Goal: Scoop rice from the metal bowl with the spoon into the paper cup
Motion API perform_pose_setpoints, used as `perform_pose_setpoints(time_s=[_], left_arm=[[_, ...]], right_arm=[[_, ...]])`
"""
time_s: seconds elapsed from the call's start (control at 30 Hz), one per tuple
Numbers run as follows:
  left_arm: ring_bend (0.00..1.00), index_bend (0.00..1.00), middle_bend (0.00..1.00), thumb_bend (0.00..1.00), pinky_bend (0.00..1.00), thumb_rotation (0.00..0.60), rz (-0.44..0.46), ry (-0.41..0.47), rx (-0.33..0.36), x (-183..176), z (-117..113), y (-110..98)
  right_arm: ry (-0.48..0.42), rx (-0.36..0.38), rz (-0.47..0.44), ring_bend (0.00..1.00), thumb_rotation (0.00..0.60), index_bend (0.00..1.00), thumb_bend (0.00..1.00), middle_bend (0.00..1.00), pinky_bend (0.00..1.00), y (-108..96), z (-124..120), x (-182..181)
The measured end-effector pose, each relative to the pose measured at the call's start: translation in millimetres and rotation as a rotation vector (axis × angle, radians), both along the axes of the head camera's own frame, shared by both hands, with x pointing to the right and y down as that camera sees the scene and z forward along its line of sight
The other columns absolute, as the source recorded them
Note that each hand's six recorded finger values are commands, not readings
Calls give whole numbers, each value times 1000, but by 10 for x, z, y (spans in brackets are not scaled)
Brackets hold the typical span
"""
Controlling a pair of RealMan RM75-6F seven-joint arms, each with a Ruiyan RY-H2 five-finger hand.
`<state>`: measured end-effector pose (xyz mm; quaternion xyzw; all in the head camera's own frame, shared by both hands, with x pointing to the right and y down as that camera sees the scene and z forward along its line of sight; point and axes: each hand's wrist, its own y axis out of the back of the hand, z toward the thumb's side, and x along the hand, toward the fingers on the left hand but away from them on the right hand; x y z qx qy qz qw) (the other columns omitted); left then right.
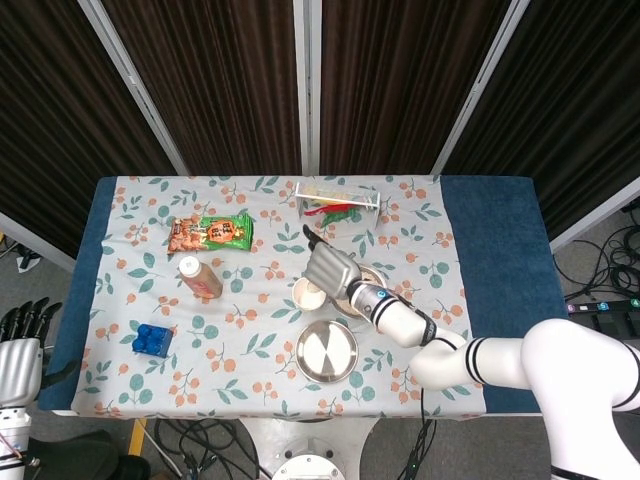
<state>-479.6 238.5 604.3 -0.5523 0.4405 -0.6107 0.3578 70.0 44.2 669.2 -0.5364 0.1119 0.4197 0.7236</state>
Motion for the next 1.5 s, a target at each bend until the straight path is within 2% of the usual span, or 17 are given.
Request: perform_pose_setpoints(time_s=[0.23,0.43,0.77,0.97,1.17,1.3,1.5], left_arm=[[107,221,207,52,117,600,1,2,4,2,-4,8],[108,221,207,52,117,600,-7,7,3,-7,-4,29],[108,221,207,51,117,600,-3,17,10,6,-18,31],[107,221,207,51,117,600,-2,15,11,1,-22,26],[108,221,207,51,117,600,1,16,11,9,-27,23],[107,221,207,51,117,600,1,13,16,13,-44,13],[107,221,207,51,117,600,14,8,18,37,-61,-23]], right_arm=[[43,187,-199,236,600,645,364,614,0,162,-14,-151],[45,302,-319,249,600,674,345,620,0,262,-14,-232],[89,396,-361,250,600,676,347,624,0,316,14,-193],[76,390,-345,250,600,676,348,624,0,376,-17,-174],[45,351,-275,251,600,676,344,622,0,303,-62,-130],[2,292,-192,252,600,676,339,621,0,260,-81,-50],[-122,169,-7,253,600,673,334,619,0,210,-142,142]])
